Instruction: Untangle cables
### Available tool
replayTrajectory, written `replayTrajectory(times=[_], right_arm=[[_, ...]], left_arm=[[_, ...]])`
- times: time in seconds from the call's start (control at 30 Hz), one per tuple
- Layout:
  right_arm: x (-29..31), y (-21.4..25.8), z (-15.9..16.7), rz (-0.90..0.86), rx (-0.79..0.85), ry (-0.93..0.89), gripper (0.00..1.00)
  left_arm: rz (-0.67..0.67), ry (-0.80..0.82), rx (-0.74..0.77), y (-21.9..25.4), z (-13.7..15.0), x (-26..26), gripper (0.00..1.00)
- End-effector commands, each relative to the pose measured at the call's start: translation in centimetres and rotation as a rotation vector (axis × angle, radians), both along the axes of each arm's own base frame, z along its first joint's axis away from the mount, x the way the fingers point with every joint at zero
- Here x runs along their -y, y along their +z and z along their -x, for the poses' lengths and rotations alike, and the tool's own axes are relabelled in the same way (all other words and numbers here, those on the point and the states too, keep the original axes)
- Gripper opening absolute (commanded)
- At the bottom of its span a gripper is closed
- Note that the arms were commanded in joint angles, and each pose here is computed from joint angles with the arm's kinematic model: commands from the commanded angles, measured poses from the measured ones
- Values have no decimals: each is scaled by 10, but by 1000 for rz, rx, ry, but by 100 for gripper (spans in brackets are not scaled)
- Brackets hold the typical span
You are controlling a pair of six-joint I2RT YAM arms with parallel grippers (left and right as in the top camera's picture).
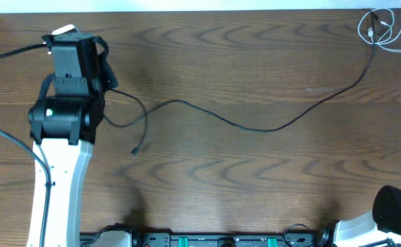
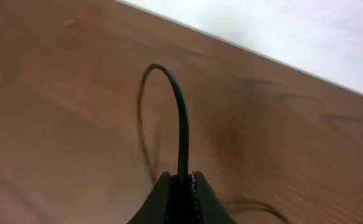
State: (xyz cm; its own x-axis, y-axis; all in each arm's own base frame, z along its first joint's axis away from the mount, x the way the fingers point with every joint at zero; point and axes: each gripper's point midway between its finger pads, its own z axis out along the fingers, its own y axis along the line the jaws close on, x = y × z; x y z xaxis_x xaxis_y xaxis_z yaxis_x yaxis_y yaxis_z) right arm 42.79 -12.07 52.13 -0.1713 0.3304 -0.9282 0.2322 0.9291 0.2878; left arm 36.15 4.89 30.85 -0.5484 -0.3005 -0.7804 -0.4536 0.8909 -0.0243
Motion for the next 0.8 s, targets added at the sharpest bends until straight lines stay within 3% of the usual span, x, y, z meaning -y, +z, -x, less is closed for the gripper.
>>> replayTrajectory(times=[0.0, 0.4, 0.57, 0.77], right_arm=[[43, -9, 3, 13, -20, -83, 1], [140, -37, -26, 41, -1, -227, 1], [160, -44, -52, 68, 45, -251, 1], [192, -65, -70, 98, 41, -402, 1]], left_arm=[[-105, 148, -36, -2, 4, -40, 7], [-99, 340, -99, -19, 21, -109, 7], [-98, 347, -108, -20, 24, -112, 7], [-92, 342, -114, -22, 24, -111, 7]])
